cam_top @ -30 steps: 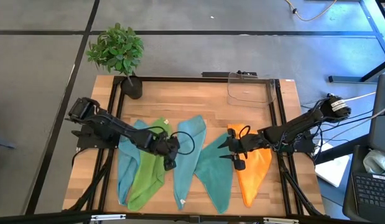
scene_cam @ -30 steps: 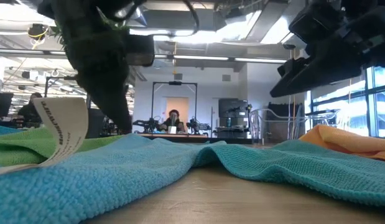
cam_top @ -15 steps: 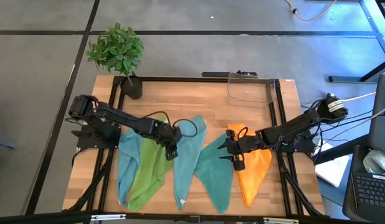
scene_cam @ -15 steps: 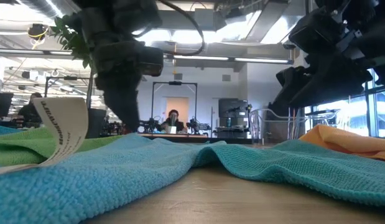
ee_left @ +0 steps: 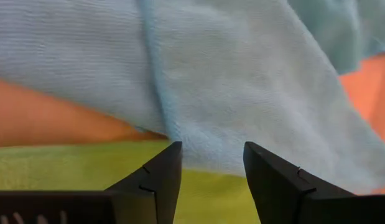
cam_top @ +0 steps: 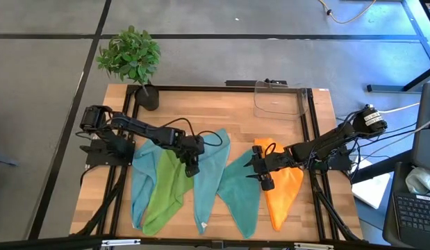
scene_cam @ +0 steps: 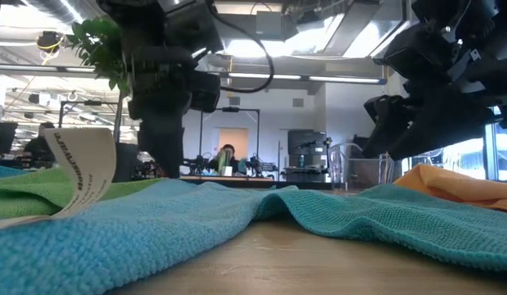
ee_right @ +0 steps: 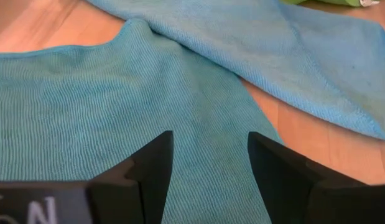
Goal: Fold microfiber towels
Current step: Fold the right light blue microfiber towel
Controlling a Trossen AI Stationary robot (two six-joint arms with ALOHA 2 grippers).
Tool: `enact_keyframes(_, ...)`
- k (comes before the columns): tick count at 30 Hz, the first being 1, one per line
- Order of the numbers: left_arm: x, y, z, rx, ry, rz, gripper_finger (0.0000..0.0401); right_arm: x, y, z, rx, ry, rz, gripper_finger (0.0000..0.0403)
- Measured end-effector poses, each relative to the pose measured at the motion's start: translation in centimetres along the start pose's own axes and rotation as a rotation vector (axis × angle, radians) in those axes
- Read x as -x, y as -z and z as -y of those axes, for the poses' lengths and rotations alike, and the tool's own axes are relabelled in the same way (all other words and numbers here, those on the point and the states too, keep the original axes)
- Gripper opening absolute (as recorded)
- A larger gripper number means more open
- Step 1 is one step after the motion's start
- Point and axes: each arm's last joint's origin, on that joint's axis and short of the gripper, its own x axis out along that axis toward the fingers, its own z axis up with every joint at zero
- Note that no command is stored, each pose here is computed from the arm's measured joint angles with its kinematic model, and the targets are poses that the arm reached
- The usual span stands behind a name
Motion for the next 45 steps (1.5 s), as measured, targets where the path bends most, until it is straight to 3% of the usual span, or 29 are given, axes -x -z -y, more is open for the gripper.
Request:
enact_keyframes(9, -0.6, 0.1, -0.5, -0.010, -0.063, -0.004, 0.0164, 0.0, 0.2, 0.0, -0.005, 0.000, -0.016, 0.0209)
enact_keyframes(20, -1.1, 0.2, 0.4, 0.058, 0.069, -0.050, 0.0160, 0.0, 0.2, 0.0, -0.007, 0.000, -0.023, 0.0209)
enact_keyframes(26, -0.7, -0.1, 0.7, 0.144, 0.049, -0.021, 0.0118, 0.0, 0.3, 0.0, -0.004, 0.000, -0.033, 0.0209)
enact_keyframes(33, 0.9, -2.6, 2.8, 0.143, 0.151, 0.046, 0.0014, 0.0, 0.5, 0.0, 0.001, 0.000, -0.048, 0.0209)
enact_keyframes(39, 2.5, -5.0, 5.5, 0.054, 0.260, 0.219, 0.0002, 0.1, 0.7, -0.1, 0.012, -0.003, -0.071, 0.0209)
enact_keyframes(45, 2.5, -5.1, 7.3, 0.020, 0.274, 0.302, 0.0001, 2.0, -0.4, 0.2, -0.002, 0.004, -0.003, 0.0209)
